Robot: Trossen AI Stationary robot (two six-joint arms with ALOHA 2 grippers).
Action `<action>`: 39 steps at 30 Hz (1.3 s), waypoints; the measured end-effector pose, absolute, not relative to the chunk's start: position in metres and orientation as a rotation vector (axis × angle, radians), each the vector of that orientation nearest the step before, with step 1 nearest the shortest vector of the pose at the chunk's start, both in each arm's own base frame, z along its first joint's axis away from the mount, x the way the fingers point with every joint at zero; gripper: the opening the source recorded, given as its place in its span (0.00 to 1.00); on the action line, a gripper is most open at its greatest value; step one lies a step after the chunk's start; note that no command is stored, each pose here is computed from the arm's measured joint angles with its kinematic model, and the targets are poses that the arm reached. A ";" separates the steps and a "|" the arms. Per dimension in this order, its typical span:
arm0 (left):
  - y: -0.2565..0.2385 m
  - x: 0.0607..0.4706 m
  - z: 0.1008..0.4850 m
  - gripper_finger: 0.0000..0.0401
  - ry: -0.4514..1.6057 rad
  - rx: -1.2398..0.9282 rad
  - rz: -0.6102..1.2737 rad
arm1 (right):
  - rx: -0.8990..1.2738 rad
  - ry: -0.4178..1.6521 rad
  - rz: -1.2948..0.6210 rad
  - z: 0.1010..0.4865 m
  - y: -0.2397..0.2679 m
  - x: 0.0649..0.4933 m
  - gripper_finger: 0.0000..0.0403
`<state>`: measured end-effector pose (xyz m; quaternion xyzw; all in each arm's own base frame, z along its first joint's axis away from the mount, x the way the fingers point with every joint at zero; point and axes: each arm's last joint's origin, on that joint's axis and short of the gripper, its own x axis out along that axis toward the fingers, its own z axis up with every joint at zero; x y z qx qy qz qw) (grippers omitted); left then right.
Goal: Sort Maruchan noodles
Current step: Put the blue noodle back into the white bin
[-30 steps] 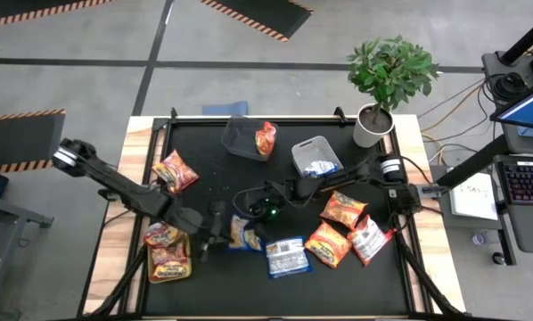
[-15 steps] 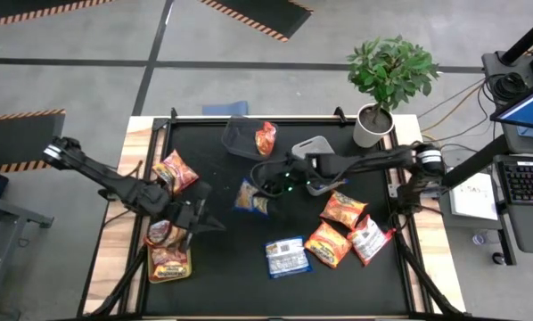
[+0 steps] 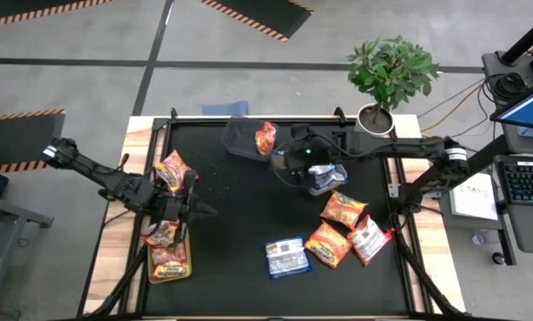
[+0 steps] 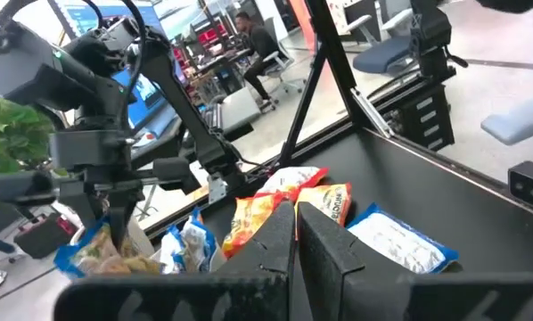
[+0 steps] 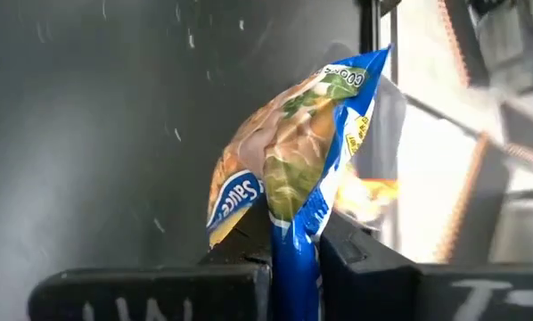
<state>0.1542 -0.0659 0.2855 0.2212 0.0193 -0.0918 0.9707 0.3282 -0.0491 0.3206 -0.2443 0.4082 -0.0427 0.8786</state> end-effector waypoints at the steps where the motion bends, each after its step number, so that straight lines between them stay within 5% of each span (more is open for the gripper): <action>1: -0.065 0.153 0.285 0.00 0.043 0.448 -0.186 | -0.555 0.873 -0.067 0.322 -0.051 0.324 0.05; 17: -0.063 0.149 0.282 0.00 0.082 0.471 -0.194 | -0.644 1.131 0.000 0.298 -0.100 0.291 0.05; 39: -0.063 0.149 0.282 0.00 0.087 0.459 -0.194 | -0.718 1.006 0.103 0.241 -0.134 0.266 0.05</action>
